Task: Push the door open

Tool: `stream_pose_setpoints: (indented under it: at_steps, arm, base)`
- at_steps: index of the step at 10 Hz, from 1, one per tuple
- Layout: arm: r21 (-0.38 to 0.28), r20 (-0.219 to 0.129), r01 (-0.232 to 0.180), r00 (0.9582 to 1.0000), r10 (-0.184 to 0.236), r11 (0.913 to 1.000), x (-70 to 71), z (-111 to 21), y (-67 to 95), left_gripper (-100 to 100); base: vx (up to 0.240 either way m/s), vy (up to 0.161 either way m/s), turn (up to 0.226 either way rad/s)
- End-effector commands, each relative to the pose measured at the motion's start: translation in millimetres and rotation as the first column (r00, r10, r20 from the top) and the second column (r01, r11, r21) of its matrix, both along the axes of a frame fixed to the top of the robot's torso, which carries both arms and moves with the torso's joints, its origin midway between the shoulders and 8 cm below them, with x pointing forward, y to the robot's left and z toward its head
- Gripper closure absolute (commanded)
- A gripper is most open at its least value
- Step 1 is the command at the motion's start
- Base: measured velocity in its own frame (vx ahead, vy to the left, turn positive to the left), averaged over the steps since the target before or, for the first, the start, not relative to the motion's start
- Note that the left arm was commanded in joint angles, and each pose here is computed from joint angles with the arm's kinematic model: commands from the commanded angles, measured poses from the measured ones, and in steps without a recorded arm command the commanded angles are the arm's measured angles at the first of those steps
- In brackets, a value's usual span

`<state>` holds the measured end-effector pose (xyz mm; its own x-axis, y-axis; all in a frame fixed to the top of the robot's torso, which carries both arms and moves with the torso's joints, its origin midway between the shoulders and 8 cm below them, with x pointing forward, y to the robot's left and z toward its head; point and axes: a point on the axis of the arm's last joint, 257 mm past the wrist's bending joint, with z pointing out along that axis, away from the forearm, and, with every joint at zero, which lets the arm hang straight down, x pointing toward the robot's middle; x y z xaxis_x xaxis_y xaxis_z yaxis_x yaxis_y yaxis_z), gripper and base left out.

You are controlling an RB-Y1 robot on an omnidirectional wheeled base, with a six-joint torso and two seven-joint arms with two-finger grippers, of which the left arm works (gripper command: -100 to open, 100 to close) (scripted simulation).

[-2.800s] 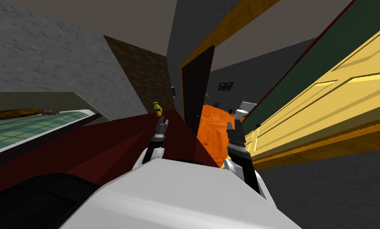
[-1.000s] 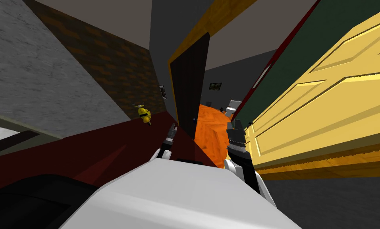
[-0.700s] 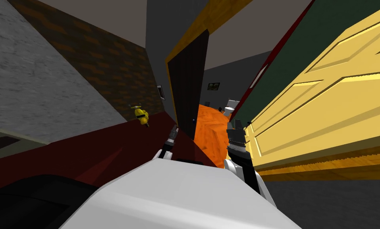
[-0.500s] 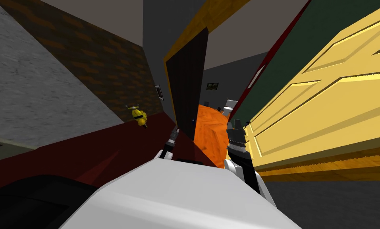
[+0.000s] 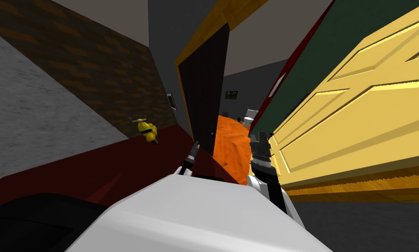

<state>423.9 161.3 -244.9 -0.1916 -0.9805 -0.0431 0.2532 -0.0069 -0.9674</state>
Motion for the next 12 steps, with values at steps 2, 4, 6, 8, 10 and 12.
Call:
stream_pose_setpoints:
  at_steps: [2,4,6,8,10,12]
  arm:
    - [0.001,-0.031,0.026,0.9992,-0.026,0.9997,-1.1,-17.4,-11.3,-100]
    - [0.003,-0.055,0.045,0.9975,-0.045,0.999,-3.2,-31.8,-19.9,-100]
    - [0.003,-0.077,0.064,0.995,-0.064,0.9979,-5.7,-45.1,-28.1,-100]
    - [0.004,-0.099,0.083,0.9918,-0.082,0.9966,-8.6,-58.3,-36.1,-100]
    - [0.005,-0.119,0.1,0.988,-0.099,0.995,-11.8,-70.3,-43.5,-100]
    - [0.006,-0.139,0.117,0.9837,-0.115,0.9931,-15.3,-81.9,-50.7,-100]
  base:
    - [0.094,0.05,-0.098]
    - [0.076,0.063,-0.108]
    - [0.075,0.067,-0.096]
    - [0.088,0.06,-0.088]
    - [0.075,0.06,-0.098]
    - [0.079,0.064,-0.089]
